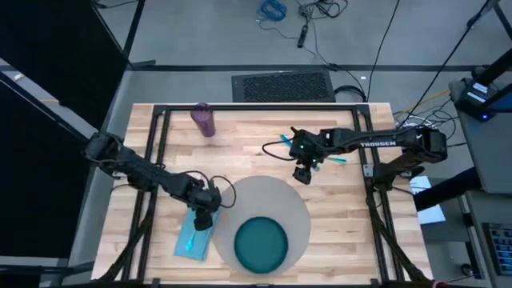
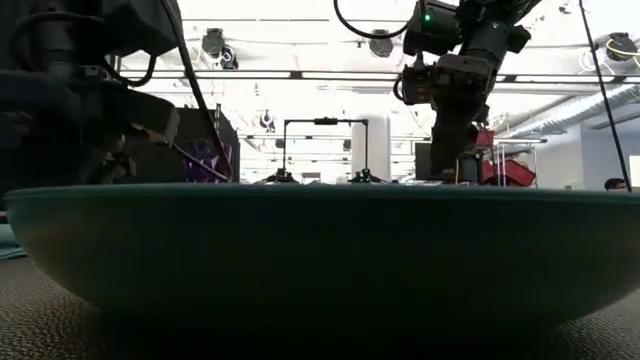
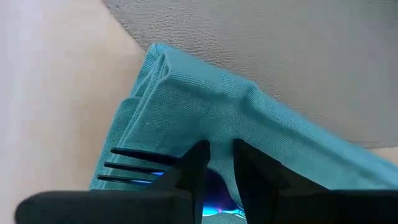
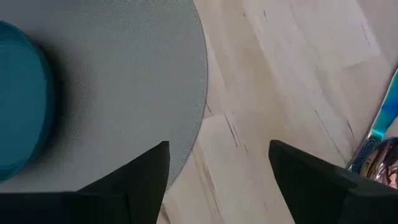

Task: Set table place
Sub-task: Adjust the blue table napkin

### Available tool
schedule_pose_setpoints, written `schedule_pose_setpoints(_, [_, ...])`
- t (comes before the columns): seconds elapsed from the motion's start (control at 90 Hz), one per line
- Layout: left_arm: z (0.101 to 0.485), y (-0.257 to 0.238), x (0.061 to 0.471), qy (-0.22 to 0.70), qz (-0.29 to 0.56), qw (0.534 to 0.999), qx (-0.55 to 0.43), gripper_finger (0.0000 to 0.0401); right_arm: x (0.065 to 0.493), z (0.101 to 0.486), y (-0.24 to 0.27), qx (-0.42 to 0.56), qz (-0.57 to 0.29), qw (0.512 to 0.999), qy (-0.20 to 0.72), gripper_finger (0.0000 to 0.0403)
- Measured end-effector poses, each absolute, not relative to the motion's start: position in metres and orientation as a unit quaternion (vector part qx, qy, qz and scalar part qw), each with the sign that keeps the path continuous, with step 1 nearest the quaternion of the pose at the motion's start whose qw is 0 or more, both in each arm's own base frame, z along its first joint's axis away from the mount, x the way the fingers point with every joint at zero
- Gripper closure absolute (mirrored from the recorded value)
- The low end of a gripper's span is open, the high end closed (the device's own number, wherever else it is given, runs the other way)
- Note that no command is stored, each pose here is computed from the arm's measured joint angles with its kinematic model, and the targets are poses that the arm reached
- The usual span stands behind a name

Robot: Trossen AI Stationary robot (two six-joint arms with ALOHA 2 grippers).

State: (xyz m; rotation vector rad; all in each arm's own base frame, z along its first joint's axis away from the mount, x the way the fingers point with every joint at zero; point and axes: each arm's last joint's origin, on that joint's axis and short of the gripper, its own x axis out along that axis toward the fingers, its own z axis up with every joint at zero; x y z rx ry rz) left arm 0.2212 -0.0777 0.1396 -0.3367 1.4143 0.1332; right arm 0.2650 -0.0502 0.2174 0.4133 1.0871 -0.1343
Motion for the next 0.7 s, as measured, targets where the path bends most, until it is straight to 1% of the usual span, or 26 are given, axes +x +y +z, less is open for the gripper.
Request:
schedule_pose_setpoints(0.156, [0.138,-0.075,0.215,0.664,0.094,0.726,-0.154,0.0338,0.265,0.217,-0.050,0.195,-0.063,0.833,0.513,0.0145])
schedule_pose_setpoints(0.322, [0.138,-0.075,0.214,0.667,0.103,0.722,-0.154,0.0338,0.265,0.217,-0.050,0.194,-0.063,0.834,0.513,0.0145])
schedule_pose_setpoints(0.511, [0.146,-0.079,0.217,0.657,0.100,0.734,-0.142,0.0338,0.265,0.217,-0.050,0.194,-0.063,0.833,0.514,0.0145])
schedule_pose_setpoints(0.611, [0.159,-0.079,0.220,0.641,0.102,0.749,-0.135,0.0338,0.265,0.217,-0.050,0.194,-0.063,0.833,0.515,0.0145])
schedule_pose_setpoints(0.7, [0.169,-0.078,0.218,0.638,0.108,0.751,-0.130,0.0338,0.265,0.217,-0.050,0.194,-0.063,0.833,0.515,0.0145])
